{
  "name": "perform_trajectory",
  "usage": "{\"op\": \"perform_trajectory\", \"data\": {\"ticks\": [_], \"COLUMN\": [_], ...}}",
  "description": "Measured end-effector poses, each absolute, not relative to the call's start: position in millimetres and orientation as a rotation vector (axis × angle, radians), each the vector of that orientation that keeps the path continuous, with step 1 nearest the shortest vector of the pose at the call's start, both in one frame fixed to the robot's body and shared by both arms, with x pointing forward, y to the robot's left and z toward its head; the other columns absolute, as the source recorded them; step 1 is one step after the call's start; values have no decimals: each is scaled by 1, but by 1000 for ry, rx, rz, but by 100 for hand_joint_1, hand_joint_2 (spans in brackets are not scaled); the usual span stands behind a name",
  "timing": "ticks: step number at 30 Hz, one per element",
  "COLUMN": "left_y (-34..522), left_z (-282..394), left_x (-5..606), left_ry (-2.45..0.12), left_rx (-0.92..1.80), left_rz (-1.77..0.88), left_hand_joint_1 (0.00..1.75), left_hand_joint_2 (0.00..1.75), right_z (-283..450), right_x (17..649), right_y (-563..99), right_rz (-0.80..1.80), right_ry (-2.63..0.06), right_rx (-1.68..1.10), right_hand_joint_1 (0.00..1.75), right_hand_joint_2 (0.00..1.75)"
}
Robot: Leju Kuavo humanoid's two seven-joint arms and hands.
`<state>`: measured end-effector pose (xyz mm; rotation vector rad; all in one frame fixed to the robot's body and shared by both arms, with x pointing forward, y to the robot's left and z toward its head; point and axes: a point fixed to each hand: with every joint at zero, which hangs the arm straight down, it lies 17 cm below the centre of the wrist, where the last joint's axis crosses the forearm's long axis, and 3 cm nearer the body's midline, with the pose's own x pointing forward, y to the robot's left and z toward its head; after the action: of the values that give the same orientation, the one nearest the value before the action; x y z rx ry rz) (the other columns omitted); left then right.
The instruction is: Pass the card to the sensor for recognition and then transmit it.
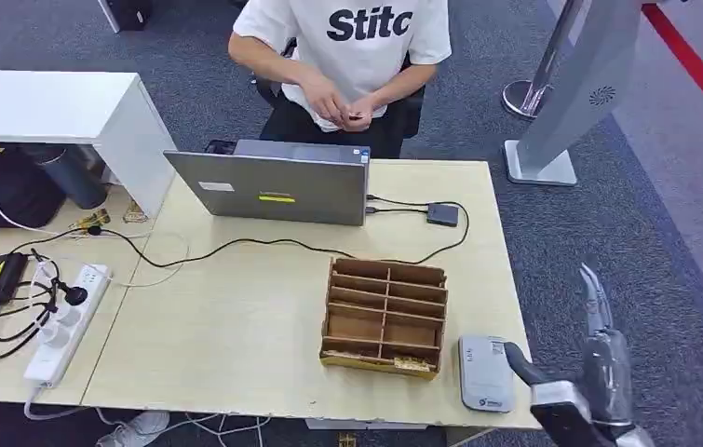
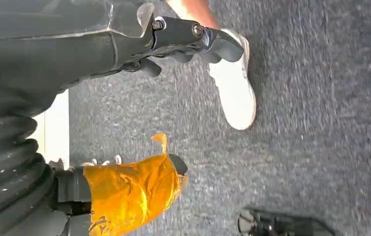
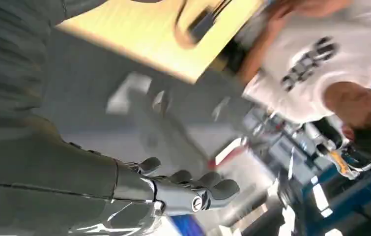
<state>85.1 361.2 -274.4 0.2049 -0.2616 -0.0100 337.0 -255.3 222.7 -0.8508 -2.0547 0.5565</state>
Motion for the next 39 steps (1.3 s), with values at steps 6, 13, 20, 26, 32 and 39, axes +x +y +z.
{"op": "perform_trajectory", "data": {"ticks": [6,13,20,26,32,39], "left_y": [357,359,356,355,355,354], "left_z": [-273,-272,-270,-270,-269,-269], "left_x": [95,97,108,114,118,117], "left_ry": [-283,-291,-306,-301,-306,-304], "left_rx": [183,183,175,175,175,175], "left_rz": [-54,-82,-147,-176,-185,-187], "left_hand_joint_1": [0,0,0,0,0,0], "left_hand_joint_2": [175,175,175,175,175,175], "right_z": [275,289,284,292,289,284], "right_x": [387,412,494,527,536,539], "right_y": [-158,-108,-106,-103,-100,-95], "right_rz": [790,928,1028,1022,1024,1011], "right_ry": [-2117,-2170,-1982,-1934,-1913,-1907], "right_rx": [-978,-945,-970,-959,-945,-885], "right_hand_joint_1": [0,0,0,0,0,175], "right_hand_joint_2": [175,175,175,175,175,175]}}
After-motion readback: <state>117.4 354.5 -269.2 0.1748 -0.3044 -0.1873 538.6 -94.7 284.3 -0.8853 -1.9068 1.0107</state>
